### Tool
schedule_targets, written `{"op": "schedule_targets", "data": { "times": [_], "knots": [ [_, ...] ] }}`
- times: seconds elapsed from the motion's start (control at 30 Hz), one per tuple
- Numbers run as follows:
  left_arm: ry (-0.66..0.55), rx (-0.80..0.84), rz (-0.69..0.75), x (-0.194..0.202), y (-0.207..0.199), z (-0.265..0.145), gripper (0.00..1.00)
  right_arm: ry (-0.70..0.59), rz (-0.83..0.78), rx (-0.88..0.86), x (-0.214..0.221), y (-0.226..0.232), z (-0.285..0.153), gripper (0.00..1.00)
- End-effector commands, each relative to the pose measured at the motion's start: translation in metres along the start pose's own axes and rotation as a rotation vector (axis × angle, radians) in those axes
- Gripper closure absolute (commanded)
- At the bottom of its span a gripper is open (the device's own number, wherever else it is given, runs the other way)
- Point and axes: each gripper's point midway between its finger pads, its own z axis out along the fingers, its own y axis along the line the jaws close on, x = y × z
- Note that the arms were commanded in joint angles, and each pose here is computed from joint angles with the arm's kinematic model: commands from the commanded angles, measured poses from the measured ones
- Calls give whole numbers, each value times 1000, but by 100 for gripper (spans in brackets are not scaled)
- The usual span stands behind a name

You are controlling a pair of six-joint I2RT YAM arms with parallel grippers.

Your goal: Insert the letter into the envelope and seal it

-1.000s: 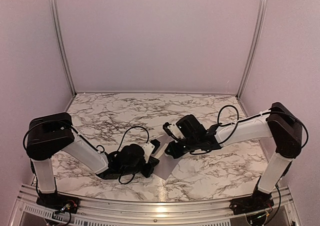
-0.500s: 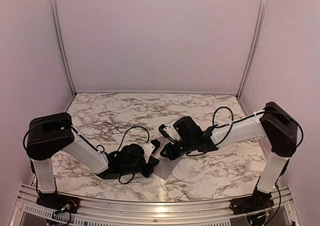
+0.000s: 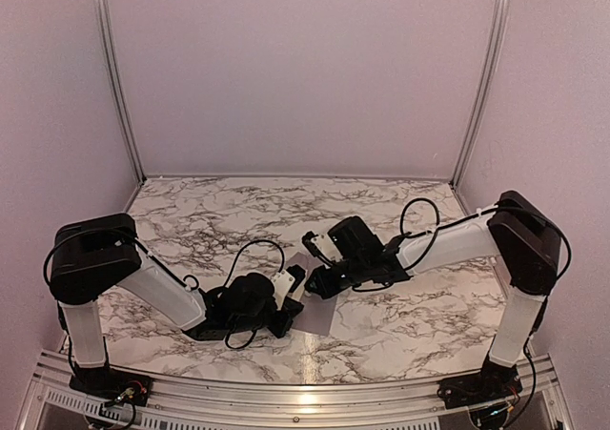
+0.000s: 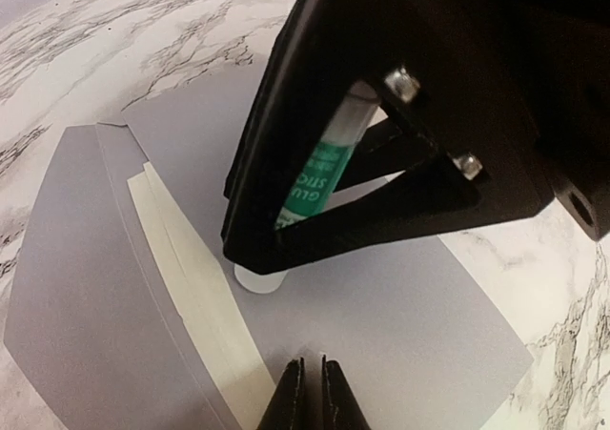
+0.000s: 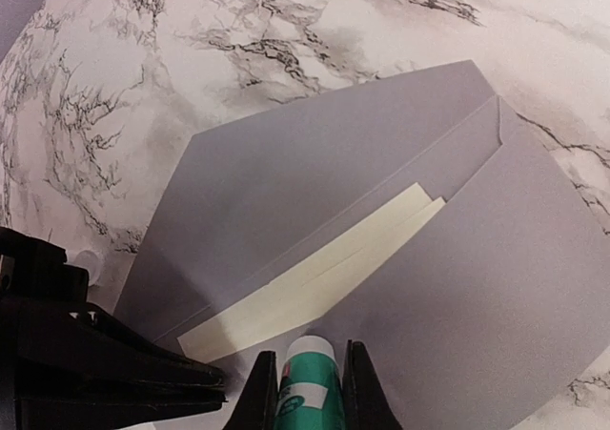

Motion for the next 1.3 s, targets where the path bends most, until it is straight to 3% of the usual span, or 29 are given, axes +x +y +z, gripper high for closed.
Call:
{"op": "schedule_targets", "data": {
  "times": [0.0, 0.4, 0.7, 0.83, 0.93, 1.27],
  "knots": [
    [155, -15, 27, 45, 9, -6, 91, 23, 15, 87, -1, -28, 2, 100],
    [159, -17, 25, 47, 10, -7, 91, 15, 22, 56, -8, -30, 11, 100],
    [152, -34, 30, 45, 13, -8, 91, 47, -47, -96, 16, 22, -7, 100],
    [153, -30, 29, 46, 12, -10, 91, 81, -42, -105, 28, 21, 0, 100],
    [155, -29, 27, 47, 13, -11, 91, 38, -46, -120, 17, 26, 1, 100],
    [159, -20, 27, 48, 11, -11, 91, -18, 14, -24, -6, -15, 3, 100]
  ]
}}
